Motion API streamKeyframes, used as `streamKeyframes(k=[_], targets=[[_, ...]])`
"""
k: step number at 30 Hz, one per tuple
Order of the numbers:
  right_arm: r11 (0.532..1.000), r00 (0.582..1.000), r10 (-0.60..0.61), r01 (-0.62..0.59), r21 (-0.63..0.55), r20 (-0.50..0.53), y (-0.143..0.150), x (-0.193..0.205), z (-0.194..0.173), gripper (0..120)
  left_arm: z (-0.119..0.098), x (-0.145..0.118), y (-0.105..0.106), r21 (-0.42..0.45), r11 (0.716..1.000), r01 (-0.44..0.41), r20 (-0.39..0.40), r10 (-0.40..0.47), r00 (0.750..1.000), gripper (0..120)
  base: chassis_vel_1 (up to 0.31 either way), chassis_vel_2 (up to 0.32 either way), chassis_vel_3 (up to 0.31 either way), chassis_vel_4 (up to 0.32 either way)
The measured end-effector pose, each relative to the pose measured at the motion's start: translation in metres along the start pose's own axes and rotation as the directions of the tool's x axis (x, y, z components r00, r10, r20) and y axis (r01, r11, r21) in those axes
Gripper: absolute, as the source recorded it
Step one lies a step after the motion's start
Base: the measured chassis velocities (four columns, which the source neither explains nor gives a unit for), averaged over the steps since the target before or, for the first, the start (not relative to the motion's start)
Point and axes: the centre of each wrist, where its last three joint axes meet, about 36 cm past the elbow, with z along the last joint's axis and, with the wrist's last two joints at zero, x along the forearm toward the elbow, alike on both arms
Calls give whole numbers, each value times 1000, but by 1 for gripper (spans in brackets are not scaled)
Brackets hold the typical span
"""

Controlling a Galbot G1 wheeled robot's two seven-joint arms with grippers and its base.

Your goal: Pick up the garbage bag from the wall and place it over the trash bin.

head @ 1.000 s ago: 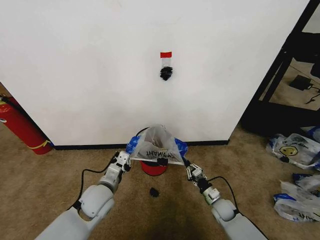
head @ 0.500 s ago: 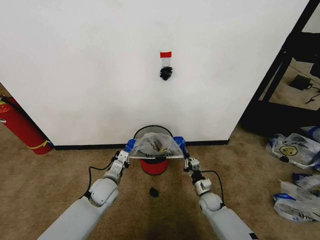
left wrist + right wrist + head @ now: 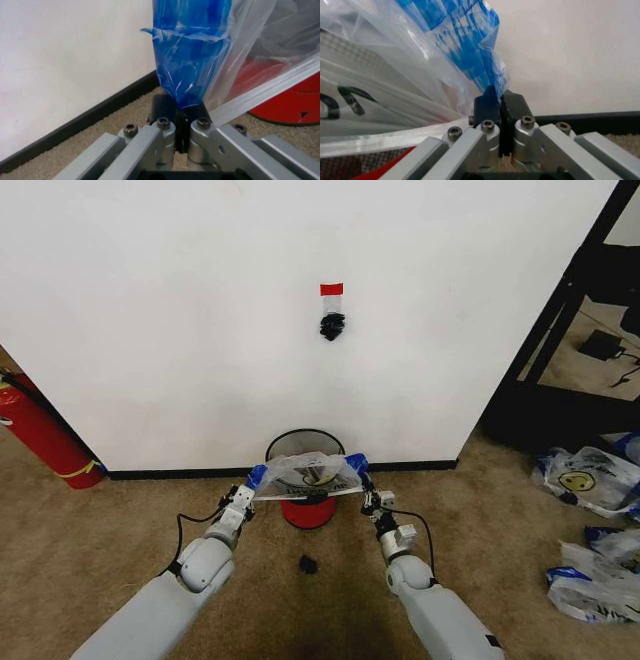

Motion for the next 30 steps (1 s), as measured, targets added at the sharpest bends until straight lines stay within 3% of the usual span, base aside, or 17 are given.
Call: streamKeyframes(k=[2,5,8,13,15,19,26,30], targets=[[1000,1000,-4,4,-1,6,1,4,-2,1,-2,5,-2,22,1000,-13,4,13,1000,0,0,0,0,0],[998,999,-52,52,30,7,-4,17,-4,13,-4,20,-3,40,998,-38,16,37,999,0,0,0,0,0],[993,995,-97,97,66,-3,-11,28,-7,19,-7,32,-4,37,998,-58,25,57,998,7,0,0,0,0],[972,987,-153,161,171,-58,-45,61,-22,43,-11,62,-3,6,994,-106,25,106,994,28,0,0,0,0],[967,985,-161,170,187,-61,-51,66,-25,46,-11,65,-2,1,994,-108,26,108,994,32,0,0,0,0],[950,979,-195,204,236,-60,-71,90,-42,63,-8,84,11,-29,992,-125,29,126,992,48,0,0,0,0],[934,965,-260,257,248,-22,-75,122,-70,86,-10,105,30,-83,981,-178,74,184,980,71,0,0,0,0],[937,958,-286,273,220,33,-64,141,-92,99,-22,96,41,-87,957,-276,193,288,938,88,0,0,0,0]])
